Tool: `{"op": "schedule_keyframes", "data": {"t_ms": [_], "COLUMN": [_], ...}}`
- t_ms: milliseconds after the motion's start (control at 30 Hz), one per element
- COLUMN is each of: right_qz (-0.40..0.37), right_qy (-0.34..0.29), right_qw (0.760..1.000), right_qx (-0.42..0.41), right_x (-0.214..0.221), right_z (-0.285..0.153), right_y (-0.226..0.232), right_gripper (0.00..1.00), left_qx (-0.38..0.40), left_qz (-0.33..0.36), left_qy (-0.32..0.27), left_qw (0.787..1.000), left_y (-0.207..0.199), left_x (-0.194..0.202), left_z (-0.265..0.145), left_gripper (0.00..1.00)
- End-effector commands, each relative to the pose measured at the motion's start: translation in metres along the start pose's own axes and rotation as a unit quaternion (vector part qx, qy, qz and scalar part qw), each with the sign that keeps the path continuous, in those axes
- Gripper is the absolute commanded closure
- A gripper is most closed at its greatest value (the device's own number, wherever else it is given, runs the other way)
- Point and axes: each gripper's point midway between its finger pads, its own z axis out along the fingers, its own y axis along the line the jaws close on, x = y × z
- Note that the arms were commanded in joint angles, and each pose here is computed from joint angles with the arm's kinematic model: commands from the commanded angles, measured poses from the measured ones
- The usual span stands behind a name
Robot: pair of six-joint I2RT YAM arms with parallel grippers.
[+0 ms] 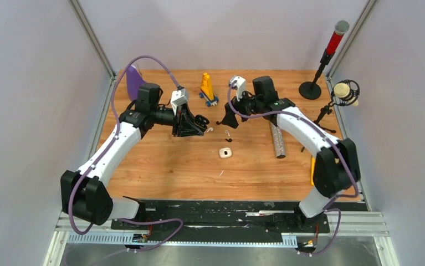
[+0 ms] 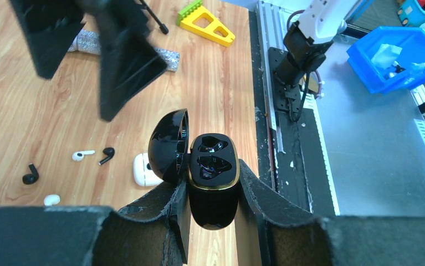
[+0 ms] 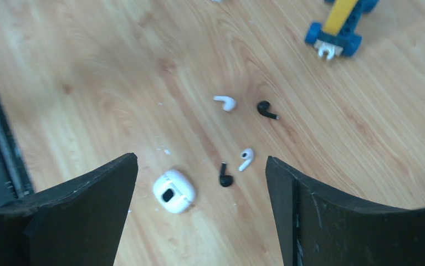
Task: Insert the wireless bluetooth earbuds into the charging case
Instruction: Open the charging case, then pick up the earbud from the center of the board.
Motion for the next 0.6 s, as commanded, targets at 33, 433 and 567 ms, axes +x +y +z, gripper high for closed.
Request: {"op": "schedule_keyframes", "data": {"t_ms": [33, 433, 567], "right_qz": [-0.031, -0.076, -0.080], "right_qy": [0.052, 0.234, 0.274], "right_qw": [0.997, 0.969, 0.958], "right_qx": [0.054, 0.034, 0.033], "right_x": [0.010, 0.056, 0.073], "right_z": [0.030, 0.088, 0.100], "right_y": [-0.047, -0.075, -0.078], "right_gripper": [0.16, 0.28, 0.32], "left_qx": [0.027, 0.016, 0.024], "left_qz": [0.067, 0.080, 0.074], "left_qy": [-0.035, -0.029, -0.022], "left_qw": [0.997, 0.996, 0.997], "left_y": [-0.017, -0.032, -0.030], "left_x": [-0.018, 0.001, 0.004], "left_z": [-0.023, -0.063, -0.064], "left_gripper": [0.97, 0.95, 0.94]}}
